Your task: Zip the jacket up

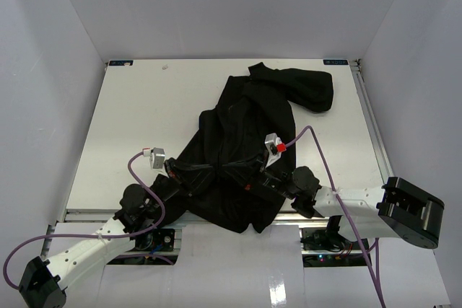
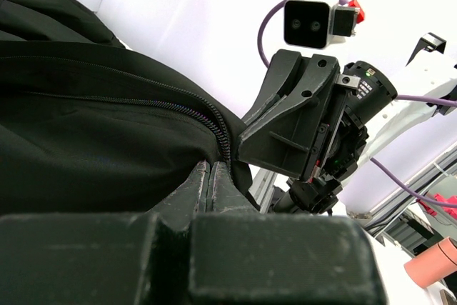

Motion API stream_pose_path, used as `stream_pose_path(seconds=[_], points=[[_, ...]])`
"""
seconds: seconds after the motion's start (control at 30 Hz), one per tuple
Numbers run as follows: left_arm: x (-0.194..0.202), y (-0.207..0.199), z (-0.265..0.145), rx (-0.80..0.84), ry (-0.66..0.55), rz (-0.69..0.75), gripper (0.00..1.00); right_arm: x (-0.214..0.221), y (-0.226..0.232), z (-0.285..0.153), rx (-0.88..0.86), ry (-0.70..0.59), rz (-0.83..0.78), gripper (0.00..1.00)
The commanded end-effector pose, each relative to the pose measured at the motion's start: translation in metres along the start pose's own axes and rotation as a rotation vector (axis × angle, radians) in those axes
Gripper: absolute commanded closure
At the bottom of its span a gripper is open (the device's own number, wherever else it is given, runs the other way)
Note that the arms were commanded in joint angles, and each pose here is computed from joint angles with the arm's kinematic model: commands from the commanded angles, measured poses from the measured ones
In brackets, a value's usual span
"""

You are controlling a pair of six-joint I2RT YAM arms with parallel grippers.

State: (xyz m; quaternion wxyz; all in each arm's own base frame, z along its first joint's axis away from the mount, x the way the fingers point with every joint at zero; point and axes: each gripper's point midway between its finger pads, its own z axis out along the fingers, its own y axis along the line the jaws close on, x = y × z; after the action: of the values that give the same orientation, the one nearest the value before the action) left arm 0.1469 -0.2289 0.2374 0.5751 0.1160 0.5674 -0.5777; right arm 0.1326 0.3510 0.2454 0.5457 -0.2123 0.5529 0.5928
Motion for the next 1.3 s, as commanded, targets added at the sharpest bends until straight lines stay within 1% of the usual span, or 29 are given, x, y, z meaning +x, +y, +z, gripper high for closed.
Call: stream_pose_path(seconds=[0.0, 0.2, 0.6, 1.27], points=[[0.018, 0.003, -0.008, 0.019, 0.038, -0.008, 1.00, -0.043, 0.030, 0.004, -0.141, -0.138, 0.025, 0.92], [0.018, 0.002, -0.008, 0.027, 0.043, -0.010, 1.00, -0.042, 0.031, 0.003, -0.170, -0.126, 0.049, 0.92], [0.025, -0.005, -0.009, 0.070, 0.082, -0.016, 1.00, -0.046, 0.033, 0.000, -0.221, -0.150, 0.078, 0.92], [0.033, 0.002, -0.009, 0.043, 0.111, -0.013, 1.00, -0.048, 0.021, -0.007, -0.153, -0.169, 0.048, 0.92]])
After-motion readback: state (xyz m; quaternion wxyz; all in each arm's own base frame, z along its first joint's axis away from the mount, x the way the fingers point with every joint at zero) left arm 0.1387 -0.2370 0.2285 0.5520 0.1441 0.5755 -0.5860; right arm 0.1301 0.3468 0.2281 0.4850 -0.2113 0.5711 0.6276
